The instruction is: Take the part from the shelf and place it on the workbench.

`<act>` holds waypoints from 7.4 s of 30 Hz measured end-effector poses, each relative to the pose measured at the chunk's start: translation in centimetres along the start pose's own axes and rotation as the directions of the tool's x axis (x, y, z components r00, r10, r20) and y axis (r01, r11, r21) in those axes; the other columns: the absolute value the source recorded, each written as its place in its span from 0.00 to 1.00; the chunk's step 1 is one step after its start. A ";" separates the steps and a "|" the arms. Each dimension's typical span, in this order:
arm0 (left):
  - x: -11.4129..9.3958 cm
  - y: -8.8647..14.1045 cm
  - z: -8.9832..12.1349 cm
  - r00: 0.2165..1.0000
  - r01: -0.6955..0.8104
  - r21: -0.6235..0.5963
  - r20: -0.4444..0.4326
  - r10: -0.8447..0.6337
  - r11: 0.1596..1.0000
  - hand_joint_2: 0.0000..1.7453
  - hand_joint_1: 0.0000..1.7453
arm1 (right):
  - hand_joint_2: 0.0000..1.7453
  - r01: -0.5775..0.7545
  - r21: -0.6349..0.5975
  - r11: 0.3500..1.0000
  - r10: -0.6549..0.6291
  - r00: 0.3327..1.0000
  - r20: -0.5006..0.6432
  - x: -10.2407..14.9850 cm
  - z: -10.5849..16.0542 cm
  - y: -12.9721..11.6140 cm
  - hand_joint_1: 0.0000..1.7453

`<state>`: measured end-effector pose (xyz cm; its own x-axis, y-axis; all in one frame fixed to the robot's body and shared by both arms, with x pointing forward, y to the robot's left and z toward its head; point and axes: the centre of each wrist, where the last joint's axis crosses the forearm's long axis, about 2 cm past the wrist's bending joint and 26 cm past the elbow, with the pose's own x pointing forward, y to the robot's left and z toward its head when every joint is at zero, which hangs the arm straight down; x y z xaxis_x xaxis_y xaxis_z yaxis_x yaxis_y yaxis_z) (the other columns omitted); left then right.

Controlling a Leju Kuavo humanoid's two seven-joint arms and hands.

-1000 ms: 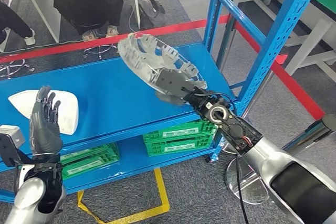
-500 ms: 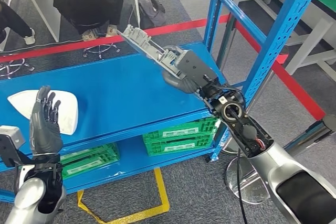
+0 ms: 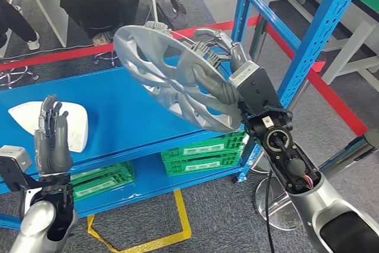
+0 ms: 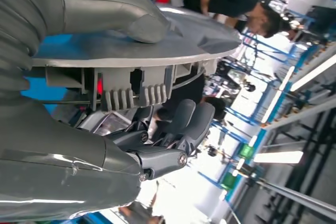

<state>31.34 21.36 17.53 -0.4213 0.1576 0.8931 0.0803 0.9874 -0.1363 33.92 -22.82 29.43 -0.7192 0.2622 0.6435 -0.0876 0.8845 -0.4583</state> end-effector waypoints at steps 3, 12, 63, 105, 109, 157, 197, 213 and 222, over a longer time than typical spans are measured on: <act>0.0 0.0 0.0 1.000 0.000 -0.001 0.000 0.000 1.000 1.00 0.00 | 1.00 0.004 -0.006 1.000 -0.004 1.000 0.024 0.6 0.0 -0.1 1.00; -0.1 -0.1 0.3 1.000 0.019 -0.025 0.016 -0.019 1.000 1.00 0.00 | 1.00 -0.008 -0.021 1.000 0.010 0.996 0.088 1.7 0.0 -0.2 1.00; -0.2 -0.3 1.3 0.999 0.047 -0.053 0.025 -0.046 0.997 1.00 0.00 | 1.00 0.042 -0.056 0.998 -0.035 0.993 0.115 2.5 0.4 0.1 1.00; 0.1 0.1 1.2 0.998 0.047 -0.036 0.035 -0.046 0.998 1.00 0.00 | 1.00 0.074 -0.030 0.997 -0.071 0.993 0.093 2.3 0.9 0.5 1.00; 0.1 0.1 1.1 0.998 0.047 -0.035 0.037 -0.046 0.998 1.00 0.00 | 1.00 0.075 -0.029 0.997 -0.072 0.993 0.093 2.3 0.9 0.5 1.00; 0.5 -0.1 0.7 0.997 0.041 -0.033 0.063 -0.039 0.999 1.00 0.00 | 1.00 0.130 -0.007 0.991 -0.129 0.987 0.095 2.6 0.7 0.5 1.00; 0.8 -0.4 0.1 0.996 0.026 -0.046 0.087 -0.021 0.999 1.00 0.00 | 1.00 0.186 0.008 0.983 -0.186 0.979 0.088 3.0 1.2 0.8 1.00; 1.1 -0.7 -0.4 0.995 0.021 -0.041 0.095 -0.017 0.999 1.00 0.00 | 1.00 0.182 0.012 0.983 -0.183 0.980 0.081 3.0 1.5 0.8 1.00; 1.2 -0.7 -0.2 0.993 0.053 -0.010 0.108 -0.051 0.999 1.00 0.00 | 1.00 0.169 0.009 0.986 -0.169 0.983 0.072 2.9 1.6 0.6 1.00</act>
<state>30.93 20.89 18.78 -0.5200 0.1074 0.8474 0.0670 0.9941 -0.0849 30.74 -22.12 30.03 -0.7419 0.0805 0.6657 -0.2137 0.9126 -0.3485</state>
